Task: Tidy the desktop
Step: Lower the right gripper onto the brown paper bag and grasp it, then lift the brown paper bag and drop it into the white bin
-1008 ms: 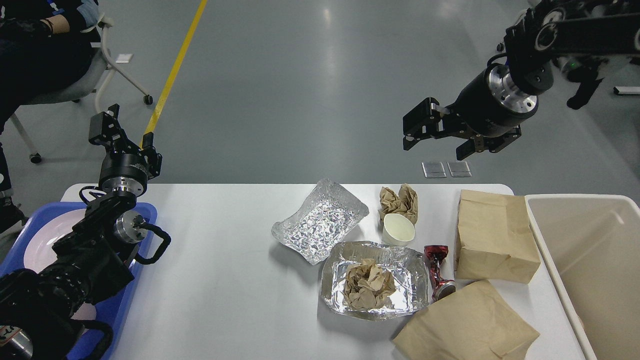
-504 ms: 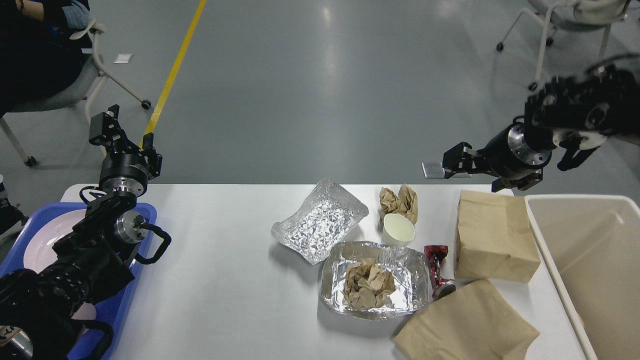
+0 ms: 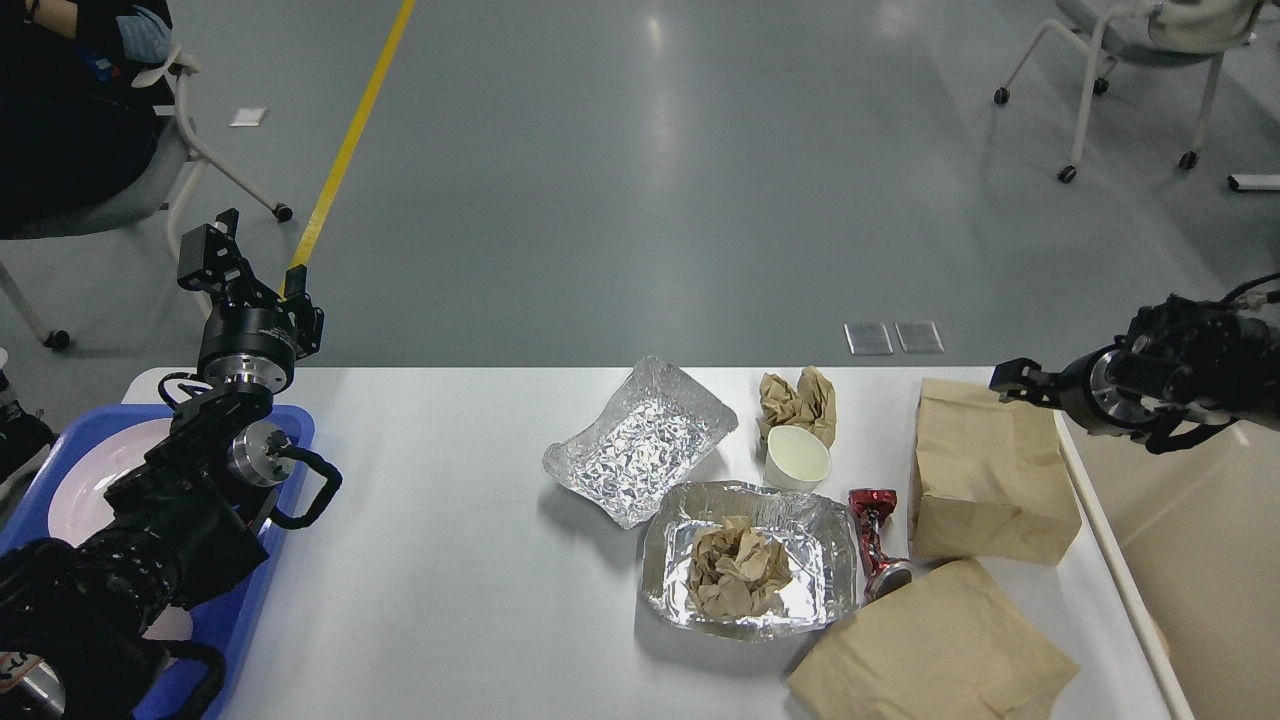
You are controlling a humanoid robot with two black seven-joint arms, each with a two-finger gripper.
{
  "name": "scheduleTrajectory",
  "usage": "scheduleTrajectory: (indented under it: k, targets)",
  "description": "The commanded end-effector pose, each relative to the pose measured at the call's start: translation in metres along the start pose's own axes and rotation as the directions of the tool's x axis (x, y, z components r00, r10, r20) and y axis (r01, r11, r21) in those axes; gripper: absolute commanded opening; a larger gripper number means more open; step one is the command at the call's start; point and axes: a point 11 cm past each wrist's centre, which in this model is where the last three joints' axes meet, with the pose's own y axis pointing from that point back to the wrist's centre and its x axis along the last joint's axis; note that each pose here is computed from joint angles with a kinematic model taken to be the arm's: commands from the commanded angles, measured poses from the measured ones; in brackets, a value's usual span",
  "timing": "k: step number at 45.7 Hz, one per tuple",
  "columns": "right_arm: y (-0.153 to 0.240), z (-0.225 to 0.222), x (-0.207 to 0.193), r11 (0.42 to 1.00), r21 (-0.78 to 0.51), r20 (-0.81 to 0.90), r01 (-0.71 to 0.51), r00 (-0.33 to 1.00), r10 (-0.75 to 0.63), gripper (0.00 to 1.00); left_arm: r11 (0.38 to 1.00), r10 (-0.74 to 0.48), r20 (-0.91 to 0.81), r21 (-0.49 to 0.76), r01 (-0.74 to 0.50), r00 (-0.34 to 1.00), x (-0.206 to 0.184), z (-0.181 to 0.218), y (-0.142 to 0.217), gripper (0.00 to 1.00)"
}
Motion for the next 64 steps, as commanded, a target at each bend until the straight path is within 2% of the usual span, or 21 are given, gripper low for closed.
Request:
scheduleTrajectory:
  k: [1,4,11,32,34,36,41,43,46,57,64]
  targets:
    - [-0.019,0.024,-0.018,0.997,-0.041,0.016,-0.064,0.998,0.064,1.0,1.0,0.0,0.0,-0.001,0.0,1.0,0.0,0.0,0.0,0.96]
    - [-0.026,0.03,-0.03,0.995,-0.049,0.031,-0.089,0.995,0.09,1.0,1.0,0.0,0.0,-0.001,0.0,1.0,0.0,0.0,0.0,0.96]
    - [-0.035,0.031,-0.053,0.997,-0.036,0.088,-0.063,0.994,0.065,1.0,1.0,0.001,0.0,0.001,-0.001,1.0,0.0,0.0,0.0,0.96]
    - [-0.036,0.022,-0.052,0.996,-0.013,0.126,-0.088,0.988,0.089,1.0,1.0,0.0,0.0,-0.001,0.0,1.0,0.0,0.0,0.0,0.96]
    - [-0.036,0.021,-0.054,0.996,-0.011,0.126,-0.089,0.988,0.09,0.96,1.0,0.0,0.0,-0.001,0.0,1.0,0.0,0.0,0.0,0.96]
    - [-0.036,0.02,-0.053,0.996,-0.009,0.129,-0.092,0.987,0.092,0.86,1.0,0.001,0.0,0.001,-0.001,1.0,0.0,0.0,0.0,0.96]
    - [-0.037,0.017,-0.058,0.997,-0.004,0.127,-0.071,0.989,0.071,0.33,1.0,0.0,0.0,-0.001,0.0,1.0,0.0,0.0,0.0,0.96]
    - [-0.036,0.02,-0.06,0.998,-0.007,0.128,-0.065,0.99,0.065,0.18,1.0,0.001,0.0,0.001,-0.001,1.0,0.0,0.0,0.0,0.96]
    - [-0.036,0.022,-0.061,0.998,-0.008,0.13,-0.057,0.99,0.057,0.02,1.0,0.0,0.001,0.001,0.0,1.0,0.0,0.0,0.0,0.96]
    - [-0.035,0.022,-0.054,0.996,-0.007,0.148,-0.09,0.985,0.09,0.0,1.0,0.001,0.0,0.001,-0.001,1.0,0.0,0.0,0.0,0.96]
    - [-0.023,0.028,-0.025,0.989,0.013,0.27,-0.144,0.953,0.135,0.0,1.0,0.0,0.002,0.0,0.0,1.0,0.0,0.0,0.0,0.96]
